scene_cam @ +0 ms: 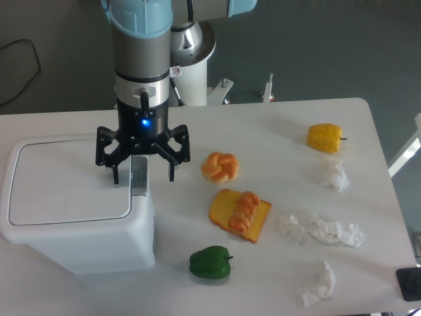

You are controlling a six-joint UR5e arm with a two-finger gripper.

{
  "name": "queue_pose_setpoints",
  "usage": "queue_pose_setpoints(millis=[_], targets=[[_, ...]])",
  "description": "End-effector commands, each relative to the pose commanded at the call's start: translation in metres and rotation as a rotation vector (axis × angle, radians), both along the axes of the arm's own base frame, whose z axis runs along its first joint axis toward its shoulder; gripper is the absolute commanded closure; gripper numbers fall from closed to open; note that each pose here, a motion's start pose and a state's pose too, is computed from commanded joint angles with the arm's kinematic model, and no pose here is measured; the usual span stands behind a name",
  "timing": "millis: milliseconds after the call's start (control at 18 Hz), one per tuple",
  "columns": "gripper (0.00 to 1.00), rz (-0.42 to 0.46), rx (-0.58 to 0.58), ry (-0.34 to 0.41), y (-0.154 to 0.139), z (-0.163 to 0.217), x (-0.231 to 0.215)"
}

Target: Close the trash can

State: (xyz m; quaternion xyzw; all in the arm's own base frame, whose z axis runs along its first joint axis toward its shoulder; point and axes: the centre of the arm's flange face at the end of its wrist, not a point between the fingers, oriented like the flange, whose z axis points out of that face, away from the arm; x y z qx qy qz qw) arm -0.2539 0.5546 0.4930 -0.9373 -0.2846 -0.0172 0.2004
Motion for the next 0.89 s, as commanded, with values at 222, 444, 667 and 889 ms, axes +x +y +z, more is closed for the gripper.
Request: queue_pose_setpoints(millis=[222, 444, 667, 889], targets=[[0.00, 0.000, -0.004, -0.003, 0.002, -0.003, -0.001], [0.00, 0.000, -0.005, -0.004, 0.003, -0.007, -0.002], [0.00, 0.002, -0.002, -0.002, 0.003, -0.005, -0.003], [0.00, 0.008, 0.025, 0.020, 0.002, 0.013, -0.007]])
